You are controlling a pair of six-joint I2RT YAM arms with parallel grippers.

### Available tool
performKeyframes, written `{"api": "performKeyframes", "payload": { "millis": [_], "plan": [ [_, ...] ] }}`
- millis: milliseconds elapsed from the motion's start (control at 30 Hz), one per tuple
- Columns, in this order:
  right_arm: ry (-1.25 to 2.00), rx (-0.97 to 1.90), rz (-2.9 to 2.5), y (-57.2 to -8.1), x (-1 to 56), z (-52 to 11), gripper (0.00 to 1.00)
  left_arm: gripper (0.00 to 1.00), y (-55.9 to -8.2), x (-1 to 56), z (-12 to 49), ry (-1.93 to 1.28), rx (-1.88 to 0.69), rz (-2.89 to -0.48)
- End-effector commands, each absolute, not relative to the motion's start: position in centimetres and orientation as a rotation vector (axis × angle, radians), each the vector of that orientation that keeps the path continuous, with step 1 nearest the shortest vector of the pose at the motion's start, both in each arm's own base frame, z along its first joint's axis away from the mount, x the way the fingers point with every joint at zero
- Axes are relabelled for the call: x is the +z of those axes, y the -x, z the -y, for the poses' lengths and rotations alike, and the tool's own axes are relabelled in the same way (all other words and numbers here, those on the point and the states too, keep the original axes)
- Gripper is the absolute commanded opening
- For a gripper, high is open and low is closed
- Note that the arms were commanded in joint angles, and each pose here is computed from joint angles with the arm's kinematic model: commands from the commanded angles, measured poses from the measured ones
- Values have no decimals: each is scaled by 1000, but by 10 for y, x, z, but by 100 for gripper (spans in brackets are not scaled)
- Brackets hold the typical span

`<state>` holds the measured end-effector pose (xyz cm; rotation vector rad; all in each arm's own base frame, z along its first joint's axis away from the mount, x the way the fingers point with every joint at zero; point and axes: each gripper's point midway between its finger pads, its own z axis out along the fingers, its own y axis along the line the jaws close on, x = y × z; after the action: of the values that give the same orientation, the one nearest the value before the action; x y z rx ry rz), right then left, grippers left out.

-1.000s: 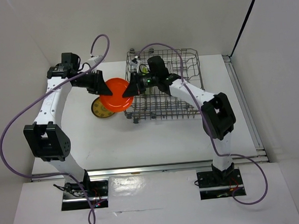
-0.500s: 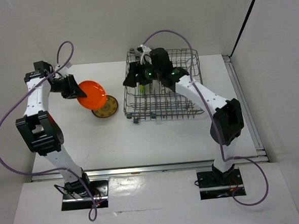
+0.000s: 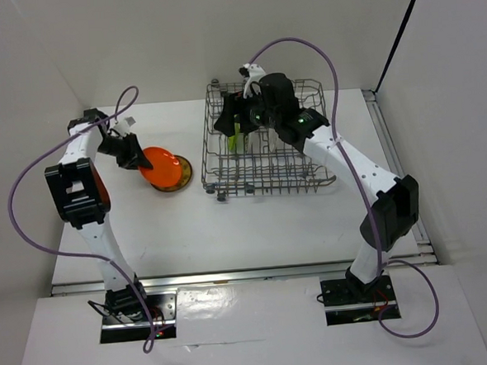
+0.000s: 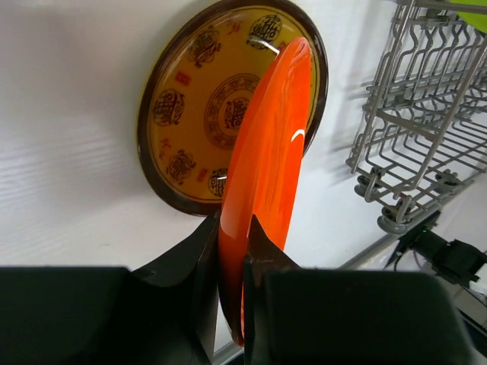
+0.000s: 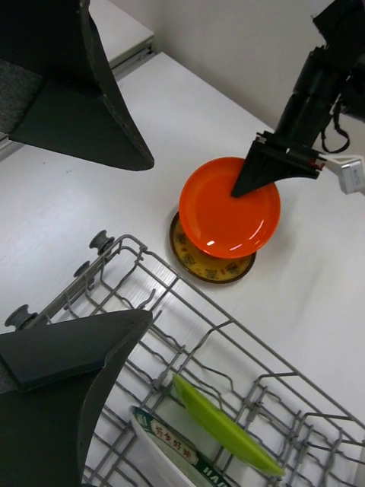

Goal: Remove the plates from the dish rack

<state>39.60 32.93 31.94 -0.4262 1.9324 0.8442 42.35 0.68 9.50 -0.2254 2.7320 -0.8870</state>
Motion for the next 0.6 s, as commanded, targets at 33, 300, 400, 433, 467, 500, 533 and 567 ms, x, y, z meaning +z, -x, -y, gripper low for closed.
{"api": "performKeyframes", "payload": {
  "millis": [33, 300, 400, 433, 467, 500, 533, 567],
  "plan": [
    [415, 803, -1924, -391, 327, -317, 81, 18, -440, 106, 8, 93, -815, -2698],
    [418, 784, -1943, -388, 325, -312, 82, 43, -434, 80, 5, 63, -632, -2807],
    [427, 778, -1940, -388, 325, -312, 82, 56, -430, 70, -3, 67, -527, -2862],
    [434, 787, -1940, -387, 325, -313, 82, 58, -428, 69, -1, 59, -508, -2877],
    [433, 789, -1929, -388, 330, -313, 82, 62, -427, 64, 1, 30, -493, -2890],
    [439, 798, -1928, -386, 330, -314, 82, 65, -429, 65, -3, 31, -458, -2889],
    [439, 798, -1927, -386, 333, -314, 82, 68, -427, 64, 1, 11, -439, -2907],
    [440, 796, -1936, -387, 328, -315, 82, 69, -426, 63, 5, -31, -412, -2914]
  ]
}}
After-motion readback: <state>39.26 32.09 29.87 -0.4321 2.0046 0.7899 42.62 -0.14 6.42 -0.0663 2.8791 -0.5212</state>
